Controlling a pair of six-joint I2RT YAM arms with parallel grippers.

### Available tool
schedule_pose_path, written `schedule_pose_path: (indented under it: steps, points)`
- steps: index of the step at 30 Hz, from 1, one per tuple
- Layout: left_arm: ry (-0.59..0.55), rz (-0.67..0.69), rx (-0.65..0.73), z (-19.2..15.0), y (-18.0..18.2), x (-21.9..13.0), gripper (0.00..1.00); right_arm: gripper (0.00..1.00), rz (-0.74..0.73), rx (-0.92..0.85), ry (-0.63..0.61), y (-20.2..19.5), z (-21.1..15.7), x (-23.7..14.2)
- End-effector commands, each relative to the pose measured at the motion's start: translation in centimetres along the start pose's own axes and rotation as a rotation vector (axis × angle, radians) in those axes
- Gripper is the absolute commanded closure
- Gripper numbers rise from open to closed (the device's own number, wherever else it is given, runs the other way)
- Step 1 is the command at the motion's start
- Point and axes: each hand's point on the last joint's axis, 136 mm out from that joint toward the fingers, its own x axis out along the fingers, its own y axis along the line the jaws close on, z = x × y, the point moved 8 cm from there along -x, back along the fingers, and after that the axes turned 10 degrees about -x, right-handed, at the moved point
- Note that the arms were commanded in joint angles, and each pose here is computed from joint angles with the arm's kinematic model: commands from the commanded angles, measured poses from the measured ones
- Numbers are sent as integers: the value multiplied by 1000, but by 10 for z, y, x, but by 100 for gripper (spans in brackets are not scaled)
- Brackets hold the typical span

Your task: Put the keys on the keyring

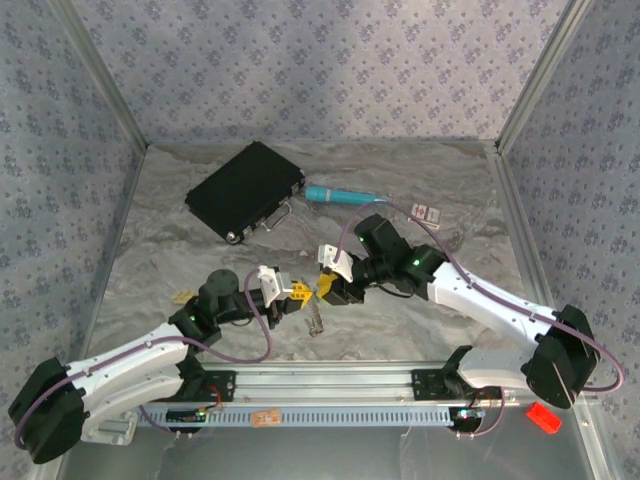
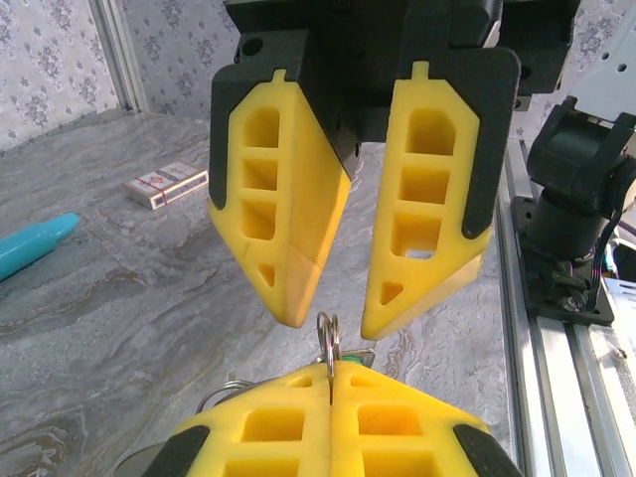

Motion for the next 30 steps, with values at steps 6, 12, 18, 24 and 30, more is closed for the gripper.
schedule_pose_path:
  steps: [6,12,18,24,30]
  points:
    - [-65,-24,20,10,-4,-3,100,84,6,19,8,2,-7,0]
    - [-66,-25,24,10,-4,-2,100,93,6,18,17,2,-7,-1]
    - [-67,-37,26,11,-5,-2,100,100,16,22,21,-1,-7,3]
    - [-73,-60,33,14,-7,-2,100,100,43,20,51,-1,-7,10]
    - [-65,-59,33,13,-7,-1,100,93,20,4,39,0,-3,4]
